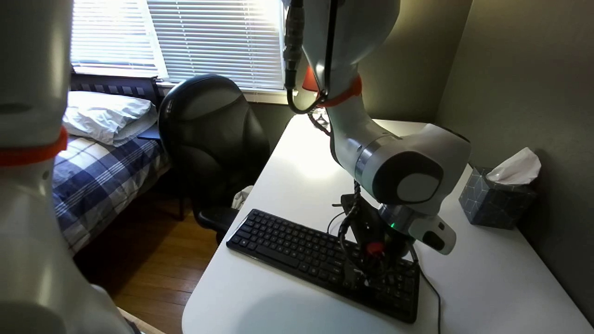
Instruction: Press a button on the keyboard
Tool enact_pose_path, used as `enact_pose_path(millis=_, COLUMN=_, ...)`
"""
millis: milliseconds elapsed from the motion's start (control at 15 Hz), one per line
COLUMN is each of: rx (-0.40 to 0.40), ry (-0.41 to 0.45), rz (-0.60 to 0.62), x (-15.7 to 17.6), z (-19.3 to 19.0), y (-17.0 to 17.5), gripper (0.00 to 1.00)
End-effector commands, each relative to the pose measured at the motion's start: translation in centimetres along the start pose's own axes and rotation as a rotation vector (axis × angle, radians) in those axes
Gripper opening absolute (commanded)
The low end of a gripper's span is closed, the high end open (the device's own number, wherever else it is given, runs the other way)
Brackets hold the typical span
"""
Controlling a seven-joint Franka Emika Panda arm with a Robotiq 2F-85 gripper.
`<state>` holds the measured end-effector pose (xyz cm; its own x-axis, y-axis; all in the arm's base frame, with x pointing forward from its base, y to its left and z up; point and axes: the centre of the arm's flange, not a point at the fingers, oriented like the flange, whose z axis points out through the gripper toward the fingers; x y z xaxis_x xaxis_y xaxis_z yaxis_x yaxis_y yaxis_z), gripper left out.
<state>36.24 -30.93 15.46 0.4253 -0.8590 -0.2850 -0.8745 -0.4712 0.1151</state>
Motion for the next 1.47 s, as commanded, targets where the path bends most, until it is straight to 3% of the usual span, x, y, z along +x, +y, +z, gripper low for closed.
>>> enact_pose_path(millis=0, rx=0.022, ry=-0.013, rz=0.007, x=-0.3, z=-0.2, y=1.0, gripper=0.0)
enact_pose_path(millis=800, rx=0.037, ry=-0.006, rz=-0.014, x=-0.8, z=-1.2, y=1.8, gripper=0.03)
enact_pose_path(millis=867, rx=0.037, ry=-0.009, rz=-0.014, x=-0.9, z=-1.3, y=1.8, gripper=0.28)
enact_pose_path(millis=1000, rx=0.039, ry=-0.008, rz=-0.017, x=-1.2, z=-1.5, y=2.0, gripper=0.3)
enact_pose_path(millis=1400, rx=0.057, ry=0.02, rz=-0.03, x=-2.0, z=-2.8, y=2.8, gripper=0.75)
